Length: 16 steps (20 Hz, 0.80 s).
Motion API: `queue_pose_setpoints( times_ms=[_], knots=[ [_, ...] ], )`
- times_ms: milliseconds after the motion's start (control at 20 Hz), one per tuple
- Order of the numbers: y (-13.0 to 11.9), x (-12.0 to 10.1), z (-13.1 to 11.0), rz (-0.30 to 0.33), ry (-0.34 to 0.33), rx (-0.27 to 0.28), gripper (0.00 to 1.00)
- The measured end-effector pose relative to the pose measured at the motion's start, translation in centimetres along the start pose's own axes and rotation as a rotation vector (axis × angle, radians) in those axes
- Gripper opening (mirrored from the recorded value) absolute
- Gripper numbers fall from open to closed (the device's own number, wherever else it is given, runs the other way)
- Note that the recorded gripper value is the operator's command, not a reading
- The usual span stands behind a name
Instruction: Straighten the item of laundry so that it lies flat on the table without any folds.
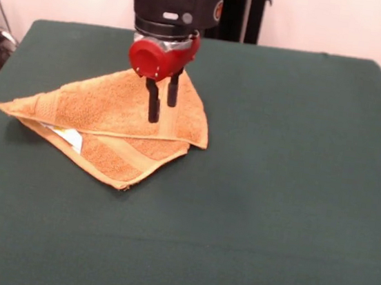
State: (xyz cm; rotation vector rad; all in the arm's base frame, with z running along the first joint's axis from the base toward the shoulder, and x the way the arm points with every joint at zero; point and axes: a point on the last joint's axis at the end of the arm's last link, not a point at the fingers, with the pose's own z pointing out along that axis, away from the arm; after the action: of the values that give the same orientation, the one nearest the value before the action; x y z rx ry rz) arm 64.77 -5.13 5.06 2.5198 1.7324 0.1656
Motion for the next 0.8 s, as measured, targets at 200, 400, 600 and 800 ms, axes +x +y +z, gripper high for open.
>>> queue_pose_setpoints(
  times_ms=[200, 400, 600, 800],
  knots=[
    [0.3, 0.7, 1.3, -0.022, -0.015, -0.002, 1.0],
    [-0.6, 2.4, 3.4, -0.071, -0.045, 0.011, 1.0],
    [-2.1, 4.3, 5.5, -0.105, -0.047, 0.038, 1.0],
    [-3.7, 4.9, 7.2, -0.118, -0.051, 0.07, 1.0]
  ],
)
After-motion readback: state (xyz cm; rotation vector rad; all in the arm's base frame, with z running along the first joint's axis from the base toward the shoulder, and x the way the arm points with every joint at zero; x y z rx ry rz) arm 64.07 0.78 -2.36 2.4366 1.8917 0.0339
